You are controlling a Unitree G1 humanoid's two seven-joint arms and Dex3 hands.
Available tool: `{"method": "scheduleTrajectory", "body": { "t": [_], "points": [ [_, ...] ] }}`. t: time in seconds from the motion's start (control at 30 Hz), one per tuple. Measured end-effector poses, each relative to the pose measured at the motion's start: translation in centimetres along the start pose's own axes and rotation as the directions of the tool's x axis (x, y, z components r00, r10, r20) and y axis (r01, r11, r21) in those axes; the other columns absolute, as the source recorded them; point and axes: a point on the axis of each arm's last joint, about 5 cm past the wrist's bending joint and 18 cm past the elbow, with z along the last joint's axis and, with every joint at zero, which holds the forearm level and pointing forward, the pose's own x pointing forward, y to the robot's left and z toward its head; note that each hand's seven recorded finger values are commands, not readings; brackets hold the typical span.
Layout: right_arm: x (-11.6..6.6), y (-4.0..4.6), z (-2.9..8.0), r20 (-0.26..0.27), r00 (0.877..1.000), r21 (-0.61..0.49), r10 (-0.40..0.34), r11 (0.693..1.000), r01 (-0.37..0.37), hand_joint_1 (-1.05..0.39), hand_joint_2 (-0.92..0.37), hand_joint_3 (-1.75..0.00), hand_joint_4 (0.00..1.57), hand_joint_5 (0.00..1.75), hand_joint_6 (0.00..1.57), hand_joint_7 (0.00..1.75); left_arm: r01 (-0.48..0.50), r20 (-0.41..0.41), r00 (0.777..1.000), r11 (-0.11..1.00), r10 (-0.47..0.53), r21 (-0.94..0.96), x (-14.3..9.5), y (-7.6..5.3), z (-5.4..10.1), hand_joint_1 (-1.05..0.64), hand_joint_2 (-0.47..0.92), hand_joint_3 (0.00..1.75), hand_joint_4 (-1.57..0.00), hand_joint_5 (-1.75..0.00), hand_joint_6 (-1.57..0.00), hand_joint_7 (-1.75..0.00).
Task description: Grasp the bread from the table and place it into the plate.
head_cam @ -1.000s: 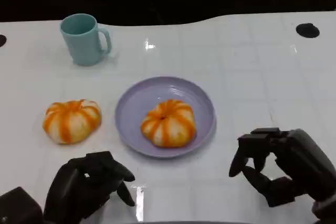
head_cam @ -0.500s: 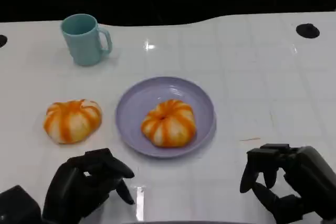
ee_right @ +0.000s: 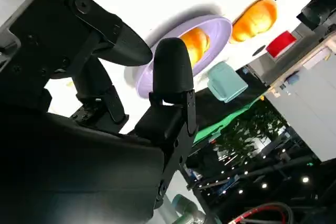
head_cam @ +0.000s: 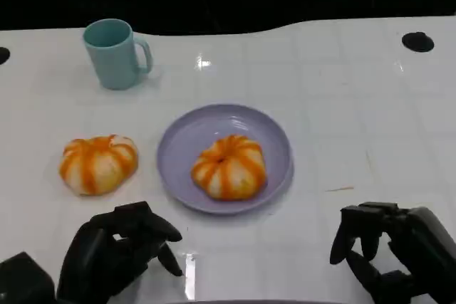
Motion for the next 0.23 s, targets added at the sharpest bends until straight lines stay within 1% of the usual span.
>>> {"method": "scheduleTrajectory", "body": {
  "t": [0.23],
  "points": [
    [-0.06,0.11,-0.04,-0.004,1.0,0.016,-0.009,1.0,0.009,-0.07,-0.17,-1.55,0.88,1.74,0.84,1.4,0.007,0.004,1.0,1.0,-0.007,0.002,-0.06,0.06,-0.02,-0.88,0.92,0.11,-1.02,-1.33,-1.06,-0.88]
  ]
}}
